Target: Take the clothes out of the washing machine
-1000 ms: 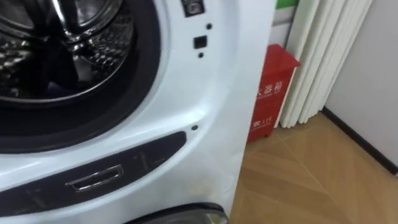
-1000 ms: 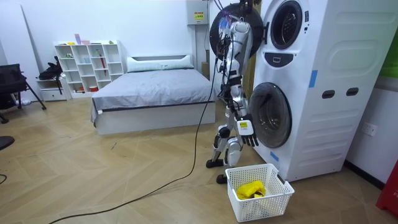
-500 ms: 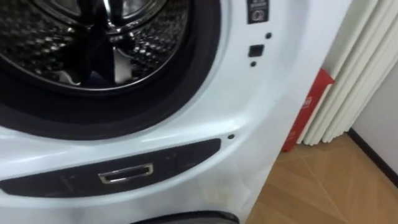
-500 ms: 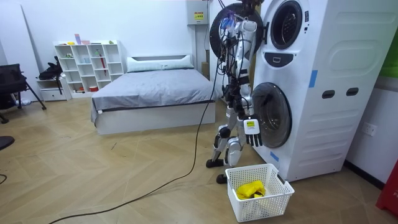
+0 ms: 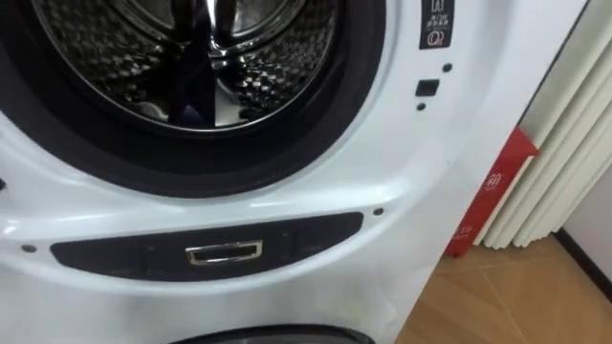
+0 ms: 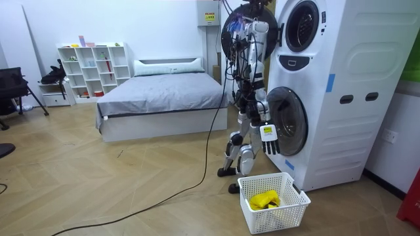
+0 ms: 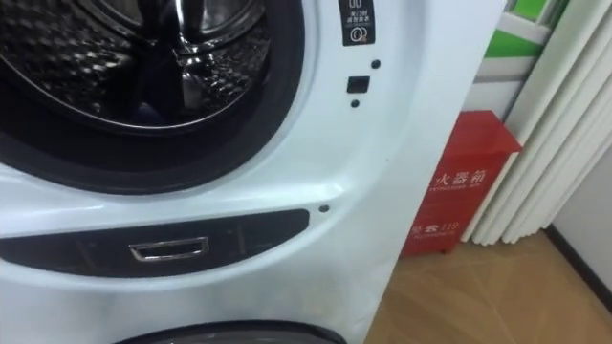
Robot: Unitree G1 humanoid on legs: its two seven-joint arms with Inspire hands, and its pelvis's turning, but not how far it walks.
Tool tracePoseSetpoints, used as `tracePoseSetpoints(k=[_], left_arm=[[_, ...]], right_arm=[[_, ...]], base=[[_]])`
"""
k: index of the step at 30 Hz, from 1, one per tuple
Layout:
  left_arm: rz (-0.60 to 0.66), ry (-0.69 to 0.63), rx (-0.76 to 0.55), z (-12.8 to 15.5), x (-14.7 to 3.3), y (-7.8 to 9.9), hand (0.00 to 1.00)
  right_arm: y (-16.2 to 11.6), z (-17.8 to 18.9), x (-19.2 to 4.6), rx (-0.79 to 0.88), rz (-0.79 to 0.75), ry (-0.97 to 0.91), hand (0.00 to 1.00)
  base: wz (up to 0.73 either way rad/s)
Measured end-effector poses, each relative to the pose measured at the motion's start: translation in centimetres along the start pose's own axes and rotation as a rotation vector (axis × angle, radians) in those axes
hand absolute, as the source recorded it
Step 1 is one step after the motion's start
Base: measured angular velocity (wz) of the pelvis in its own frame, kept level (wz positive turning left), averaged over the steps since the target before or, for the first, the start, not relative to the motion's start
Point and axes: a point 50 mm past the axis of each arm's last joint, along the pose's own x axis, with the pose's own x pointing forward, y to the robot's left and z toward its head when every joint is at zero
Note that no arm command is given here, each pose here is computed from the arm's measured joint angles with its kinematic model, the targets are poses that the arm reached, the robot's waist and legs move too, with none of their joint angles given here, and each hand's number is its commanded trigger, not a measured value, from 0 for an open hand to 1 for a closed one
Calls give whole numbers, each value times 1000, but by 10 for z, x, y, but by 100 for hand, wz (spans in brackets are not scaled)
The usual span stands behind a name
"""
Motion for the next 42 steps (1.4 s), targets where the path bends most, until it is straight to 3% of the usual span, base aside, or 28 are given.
tracePoseSetpoints(k=[5,9,16,19,24,29,36,42], left_arm=[[17,-15,-61,9,4,11,0],[-21,-37,-78,18,4,4,0],[-78,-266,-60,95,7,1,0],[-112,-316,-17,112,4,-6,0],[-126,-259,-25,99,6,-10,0],[-102,-146,-11,62,7,-12,0],[-25,-29,-212,33,9,6,0],[132,-59,-653,48,13,42,0]], right_arm=[[1,13,2,-68,1,-39,0],[-14,19,1,-97,-48,-61,0],[-23,11,-1,-50,-93,-48,0],[-22,11,-1,-12,-93,-49,0],[-23,5,-2,27,-82,-35,0],[-32,-24,-7,121,-108,40,0],[-31,-22,-7,127,-92,23,0],[-36,-20,-8,129,-94,0,0]], base=[[-7],[-13],[24],[16],[-19],[15],[-23],[-12]])
